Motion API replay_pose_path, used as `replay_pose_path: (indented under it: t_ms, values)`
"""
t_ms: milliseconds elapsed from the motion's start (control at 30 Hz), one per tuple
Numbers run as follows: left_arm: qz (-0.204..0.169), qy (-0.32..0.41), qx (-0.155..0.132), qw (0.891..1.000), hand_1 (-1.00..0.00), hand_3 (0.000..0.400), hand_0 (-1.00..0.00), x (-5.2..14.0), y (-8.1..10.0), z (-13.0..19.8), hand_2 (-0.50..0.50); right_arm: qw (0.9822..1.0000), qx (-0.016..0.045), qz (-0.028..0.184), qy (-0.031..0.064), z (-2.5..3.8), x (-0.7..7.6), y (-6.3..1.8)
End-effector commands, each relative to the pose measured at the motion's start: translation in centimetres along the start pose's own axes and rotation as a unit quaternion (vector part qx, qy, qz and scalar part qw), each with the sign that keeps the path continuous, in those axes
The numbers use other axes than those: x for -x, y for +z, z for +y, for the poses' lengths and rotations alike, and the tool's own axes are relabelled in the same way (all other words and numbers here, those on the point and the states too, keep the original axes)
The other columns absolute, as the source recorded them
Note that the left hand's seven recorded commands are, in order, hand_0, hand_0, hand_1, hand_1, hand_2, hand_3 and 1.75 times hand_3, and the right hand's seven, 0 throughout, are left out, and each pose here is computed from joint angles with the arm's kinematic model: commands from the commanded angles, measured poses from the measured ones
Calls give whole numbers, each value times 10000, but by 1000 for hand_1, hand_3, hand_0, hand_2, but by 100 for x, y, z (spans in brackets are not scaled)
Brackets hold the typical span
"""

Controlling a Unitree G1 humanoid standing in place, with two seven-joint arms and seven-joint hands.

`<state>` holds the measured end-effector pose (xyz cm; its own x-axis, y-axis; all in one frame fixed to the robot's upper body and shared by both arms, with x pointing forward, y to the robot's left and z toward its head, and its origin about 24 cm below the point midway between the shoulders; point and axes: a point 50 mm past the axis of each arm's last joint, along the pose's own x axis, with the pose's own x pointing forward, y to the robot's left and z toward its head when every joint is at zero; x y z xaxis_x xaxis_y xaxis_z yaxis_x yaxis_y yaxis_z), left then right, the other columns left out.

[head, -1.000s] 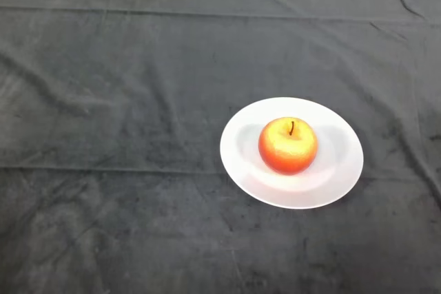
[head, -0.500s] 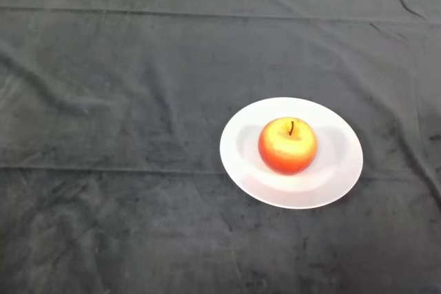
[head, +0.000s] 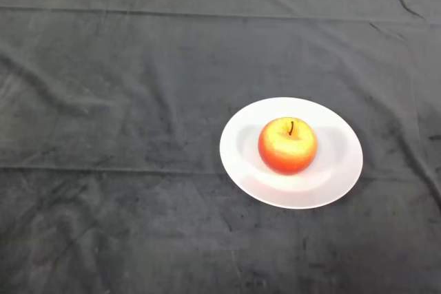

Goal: Move the apple to the plate

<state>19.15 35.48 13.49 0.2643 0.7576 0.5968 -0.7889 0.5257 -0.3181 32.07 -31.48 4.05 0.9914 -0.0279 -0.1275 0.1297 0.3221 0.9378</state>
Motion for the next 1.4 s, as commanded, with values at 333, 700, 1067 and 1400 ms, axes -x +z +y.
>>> replay_pose_path:
  t_ms: [333, 700, 1067, 1400]
  values:
    - [-48, 186, -45, 9998, 0, 0, 0, -43, -40, 35, 0, 9992, 37, -283, 264, 154, -27, 167]
    - [-27, 175, -62, 9998, 0, 0, 0, -46, -53, 46, 0, 9992, 37, -283, 264, 154, -27, 167]
    - [-11, 179, -70, 9998, 0, 0, 0, -45, -63, 47, 0, 9992, 37, -283, 264, 154, -27, 167]
    - [14, 163, -68, 9998, 0, 0, 0, -39, -79, 41, 0, 9992, 38, -283, 264, 154, -27, 167]
